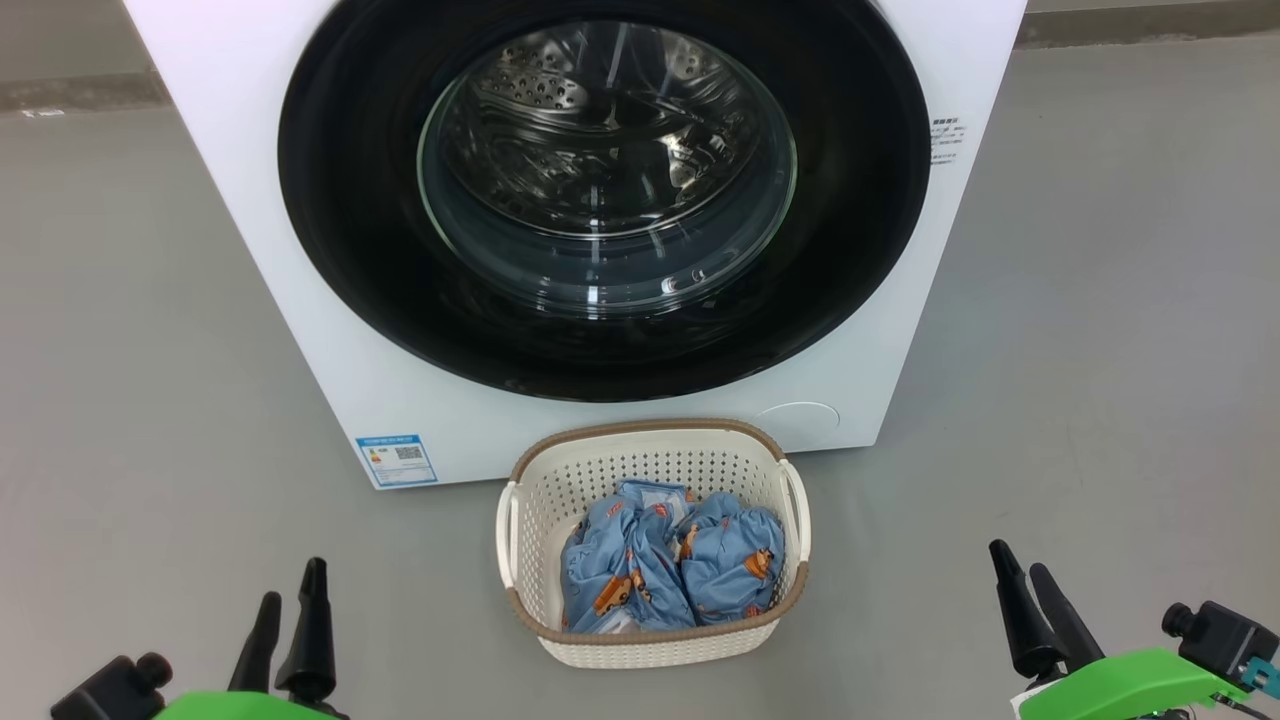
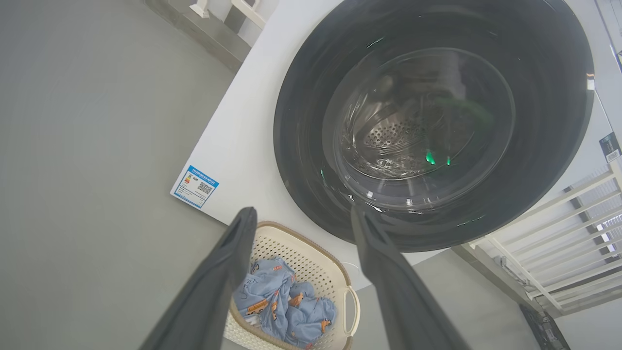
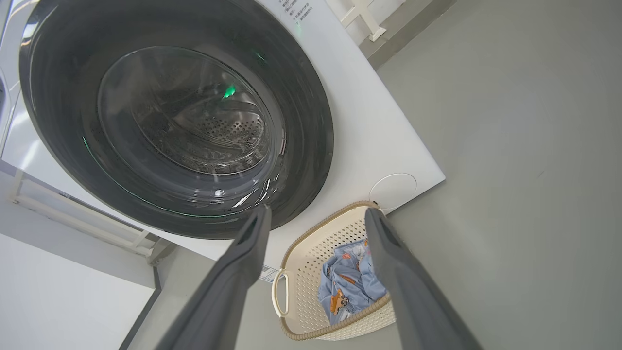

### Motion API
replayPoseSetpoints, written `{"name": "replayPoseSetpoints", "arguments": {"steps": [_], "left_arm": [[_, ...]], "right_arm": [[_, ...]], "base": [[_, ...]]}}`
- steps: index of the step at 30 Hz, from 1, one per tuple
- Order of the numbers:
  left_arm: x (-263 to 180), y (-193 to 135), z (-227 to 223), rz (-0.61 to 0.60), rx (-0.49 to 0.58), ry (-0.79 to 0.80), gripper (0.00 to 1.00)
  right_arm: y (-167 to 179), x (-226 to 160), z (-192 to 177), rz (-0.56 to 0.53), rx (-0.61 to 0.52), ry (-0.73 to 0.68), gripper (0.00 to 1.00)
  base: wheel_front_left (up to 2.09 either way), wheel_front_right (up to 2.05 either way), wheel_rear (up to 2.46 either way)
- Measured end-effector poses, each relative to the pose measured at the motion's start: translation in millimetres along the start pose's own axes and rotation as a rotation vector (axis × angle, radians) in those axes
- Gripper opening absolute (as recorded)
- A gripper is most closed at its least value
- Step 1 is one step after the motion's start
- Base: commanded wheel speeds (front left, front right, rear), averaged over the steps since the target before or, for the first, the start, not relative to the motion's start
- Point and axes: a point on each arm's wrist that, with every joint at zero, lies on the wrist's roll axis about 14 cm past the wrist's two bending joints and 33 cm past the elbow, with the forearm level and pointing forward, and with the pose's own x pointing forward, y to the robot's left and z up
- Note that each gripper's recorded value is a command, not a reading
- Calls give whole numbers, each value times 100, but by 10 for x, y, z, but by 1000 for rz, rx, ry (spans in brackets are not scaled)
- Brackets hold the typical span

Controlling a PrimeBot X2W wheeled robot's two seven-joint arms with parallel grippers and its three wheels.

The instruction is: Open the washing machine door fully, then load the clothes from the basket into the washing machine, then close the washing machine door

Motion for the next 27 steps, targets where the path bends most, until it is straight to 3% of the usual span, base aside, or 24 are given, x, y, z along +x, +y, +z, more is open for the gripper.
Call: {"name": "replayPoseSetpoints", "arguments": {"steps": [27], "left_arm": [[-20, -103, 21, -59, 320, -30, 100]], "right_arm": [[77, 12, 39, 59, -317, -21, 100]], "base": [[0, 0, 0]]}}
